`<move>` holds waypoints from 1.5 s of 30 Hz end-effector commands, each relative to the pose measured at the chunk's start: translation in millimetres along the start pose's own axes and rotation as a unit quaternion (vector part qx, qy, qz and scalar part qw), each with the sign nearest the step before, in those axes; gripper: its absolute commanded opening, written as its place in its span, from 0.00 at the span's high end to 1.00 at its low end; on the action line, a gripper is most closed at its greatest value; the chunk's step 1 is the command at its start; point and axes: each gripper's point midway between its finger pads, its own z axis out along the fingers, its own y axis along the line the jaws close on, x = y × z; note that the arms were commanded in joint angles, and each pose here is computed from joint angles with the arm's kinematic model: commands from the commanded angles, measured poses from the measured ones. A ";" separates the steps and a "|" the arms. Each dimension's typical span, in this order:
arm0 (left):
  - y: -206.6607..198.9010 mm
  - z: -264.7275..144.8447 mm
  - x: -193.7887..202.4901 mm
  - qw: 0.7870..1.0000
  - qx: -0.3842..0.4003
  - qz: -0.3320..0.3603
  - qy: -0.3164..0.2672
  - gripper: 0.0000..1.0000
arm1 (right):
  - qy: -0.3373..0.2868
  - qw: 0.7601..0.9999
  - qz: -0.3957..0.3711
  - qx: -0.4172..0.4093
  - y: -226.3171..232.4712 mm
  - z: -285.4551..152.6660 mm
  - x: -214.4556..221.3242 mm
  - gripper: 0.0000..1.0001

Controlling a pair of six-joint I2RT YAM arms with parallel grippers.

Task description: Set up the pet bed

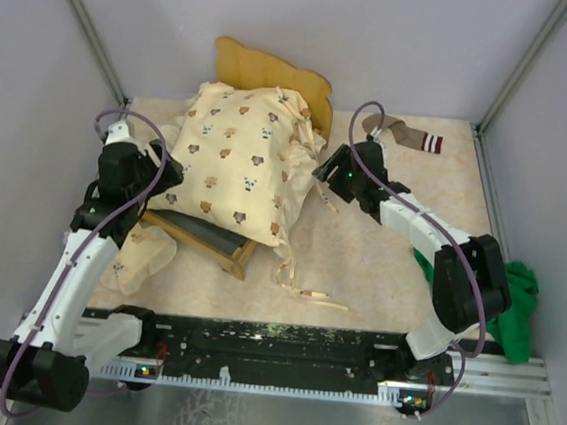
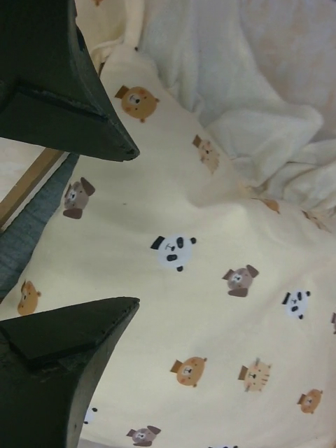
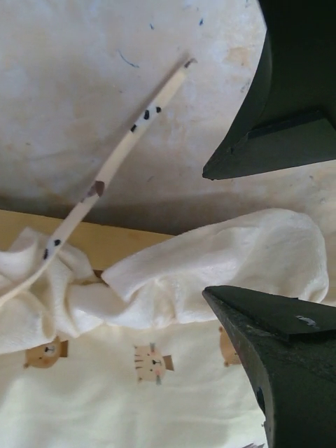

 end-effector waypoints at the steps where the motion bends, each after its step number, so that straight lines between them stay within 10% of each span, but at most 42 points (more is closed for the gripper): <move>1: -6.4 7.7 25.9 0.997 0.016 -0.062 0.030 0.16 | -0.031 0.994 0.019 -0.100 53.2 -7.7 -8.5 0.38; 9: -2.4 33.0 59.1 0.992 -0.005 -0.100 0.080 0.25 | -0.021 0.995 0.007 -0.099 44.8 -9.5 5.8 0.35; 16: 15.7 47.6 52.0 0.998 -0.033 -0.041 0.036 1.00 | -0.020 0.993 0.044 -0.108 47.2 -5.9 8.1 0.35; 25: -4.6 32.3 -56.1 0.988 -0.016 0.109 -0.105 1.00 | -0.025 0.993 0.048 -0.108 43.4 -8.3 9.8 0.38; 36: 4.0 45.1 -32.8 0.973 -0.010 0.219 -0.067 1.00 | -0.010 0.993 0.062 -0.101 36.8 8.9 27.7 0.41; 42: 31.2 35.6 -22.7 0.983 -0.080 0.157 -0.054 0.37 | -0.001 0.994 0.037 -0.103 38.6 12.9 31.6 0.41; 45: 25.1 23.3 -33.7 0.989 -0.087 0.116 -0.041 0.25 | 0.009 0.994 0.021 -0.107 37.0 11.3 37.7 0.36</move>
